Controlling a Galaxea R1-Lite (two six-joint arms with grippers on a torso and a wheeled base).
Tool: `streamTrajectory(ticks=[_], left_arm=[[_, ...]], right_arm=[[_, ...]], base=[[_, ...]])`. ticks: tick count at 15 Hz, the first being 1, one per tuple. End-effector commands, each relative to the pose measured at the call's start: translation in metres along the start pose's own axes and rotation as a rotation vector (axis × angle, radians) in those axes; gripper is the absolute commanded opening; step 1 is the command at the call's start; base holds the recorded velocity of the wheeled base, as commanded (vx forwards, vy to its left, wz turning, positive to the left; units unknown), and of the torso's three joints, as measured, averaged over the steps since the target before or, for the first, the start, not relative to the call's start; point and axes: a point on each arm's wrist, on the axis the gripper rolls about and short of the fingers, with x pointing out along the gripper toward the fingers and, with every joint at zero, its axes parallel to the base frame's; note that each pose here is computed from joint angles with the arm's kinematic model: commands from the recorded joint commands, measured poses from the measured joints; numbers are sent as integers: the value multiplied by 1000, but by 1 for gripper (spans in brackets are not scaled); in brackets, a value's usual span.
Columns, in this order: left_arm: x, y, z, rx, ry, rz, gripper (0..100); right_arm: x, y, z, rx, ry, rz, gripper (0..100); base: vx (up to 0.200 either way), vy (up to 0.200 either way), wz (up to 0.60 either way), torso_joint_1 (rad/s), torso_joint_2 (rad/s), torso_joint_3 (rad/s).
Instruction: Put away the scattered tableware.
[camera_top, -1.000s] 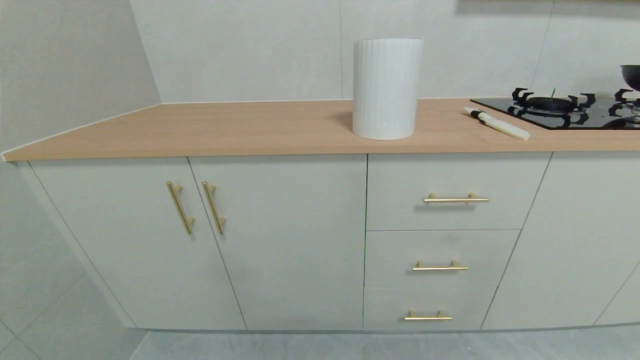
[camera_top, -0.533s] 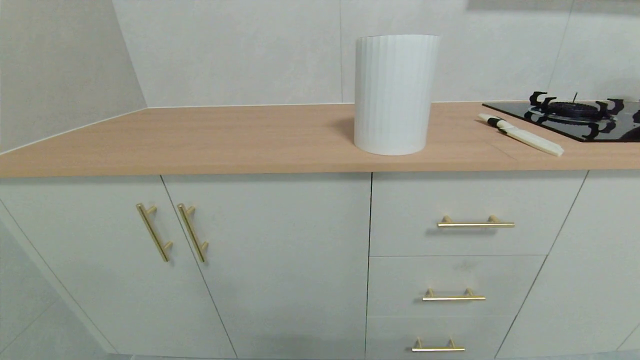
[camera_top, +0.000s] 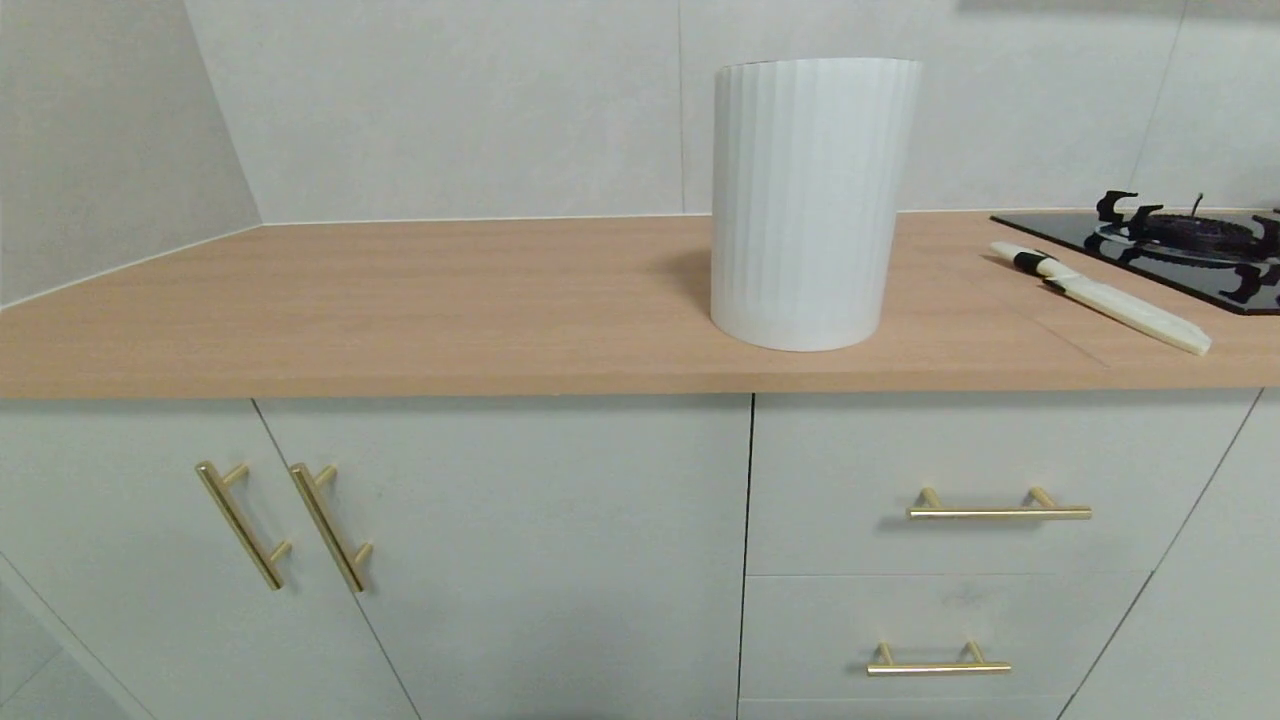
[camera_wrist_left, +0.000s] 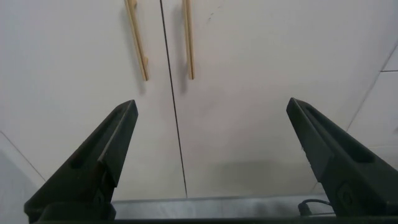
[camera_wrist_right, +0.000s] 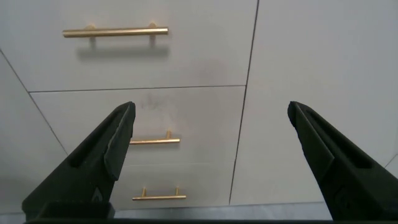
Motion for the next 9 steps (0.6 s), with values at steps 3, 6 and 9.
streamTrajectory(ticks=[3, 6, 9], left_arm=[[0, 0, 0, 0, 0, -1, 100], [0, 0, 0, 0, 0, 1, 100], [0, 0, 0, 0, 0, -1, 100]], right_arm=[[0, 0, 0, 0, 2, 0, 100], [0, 0, 0, 1, 2, 0, 100], [0, 0, 0, 1, 2, -2, 100]], base=[[0, 0, 0, 0, 0, 0], [0, -67, 0, 2, -1, -1], [0, -200, 0, 1, 1, 4]])
